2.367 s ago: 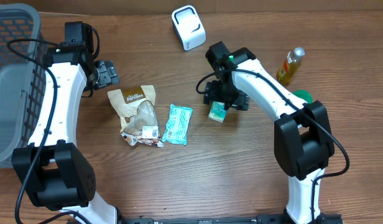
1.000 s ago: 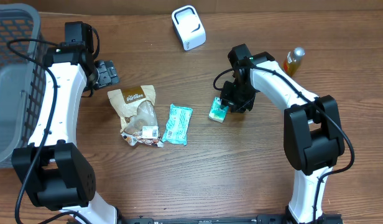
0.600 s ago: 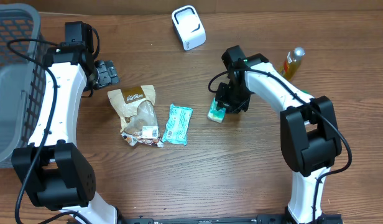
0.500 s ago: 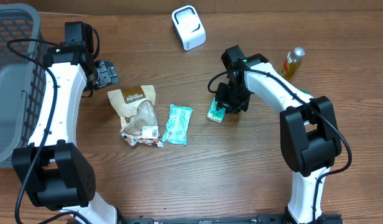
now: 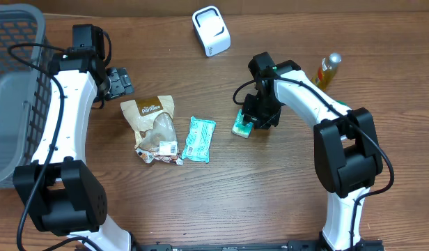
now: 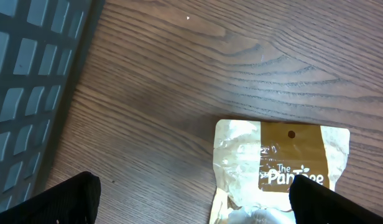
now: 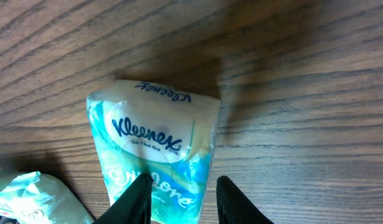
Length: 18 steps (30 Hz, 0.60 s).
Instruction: Scan the item barcode
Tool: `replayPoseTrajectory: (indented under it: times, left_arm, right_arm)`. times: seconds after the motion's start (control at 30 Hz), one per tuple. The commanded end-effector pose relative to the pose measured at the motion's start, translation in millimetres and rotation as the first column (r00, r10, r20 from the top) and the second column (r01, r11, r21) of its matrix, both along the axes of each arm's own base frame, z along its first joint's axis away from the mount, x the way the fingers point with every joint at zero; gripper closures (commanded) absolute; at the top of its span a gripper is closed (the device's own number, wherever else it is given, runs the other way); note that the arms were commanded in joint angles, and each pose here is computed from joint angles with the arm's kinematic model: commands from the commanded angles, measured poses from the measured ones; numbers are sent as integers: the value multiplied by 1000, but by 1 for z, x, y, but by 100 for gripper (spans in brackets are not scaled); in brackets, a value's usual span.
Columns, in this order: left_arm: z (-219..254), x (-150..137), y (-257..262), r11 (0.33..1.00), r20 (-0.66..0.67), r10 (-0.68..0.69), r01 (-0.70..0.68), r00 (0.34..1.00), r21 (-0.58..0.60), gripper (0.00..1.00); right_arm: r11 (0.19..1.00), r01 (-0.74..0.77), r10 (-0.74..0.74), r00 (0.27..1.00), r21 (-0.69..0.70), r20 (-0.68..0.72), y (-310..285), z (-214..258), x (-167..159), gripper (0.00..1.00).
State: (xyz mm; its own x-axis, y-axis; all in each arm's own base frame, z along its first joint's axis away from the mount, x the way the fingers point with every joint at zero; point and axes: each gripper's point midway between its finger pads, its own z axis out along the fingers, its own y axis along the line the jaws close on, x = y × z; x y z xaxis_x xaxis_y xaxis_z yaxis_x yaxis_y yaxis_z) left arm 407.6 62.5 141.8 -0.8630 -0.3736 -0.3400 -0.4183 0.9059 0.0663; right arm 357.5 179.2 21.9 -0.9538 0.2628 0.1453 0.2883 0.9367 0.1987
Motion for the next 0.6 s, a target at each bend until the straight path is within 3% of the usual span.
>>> replayPoseTrajectory:
  times: [0.0,0.57]
  left_arm:
    - [10,1,-1,1000,23,-7,7,1000,15,0]
    - [10,1,-1,1000,23,-7,7,1000,15,0]
  right_arm:
    - [1000,24,-24,1000,4,5,-7,3,3,71]
    - [1000,22,-22,1000,5,6,-6,3,3,71]
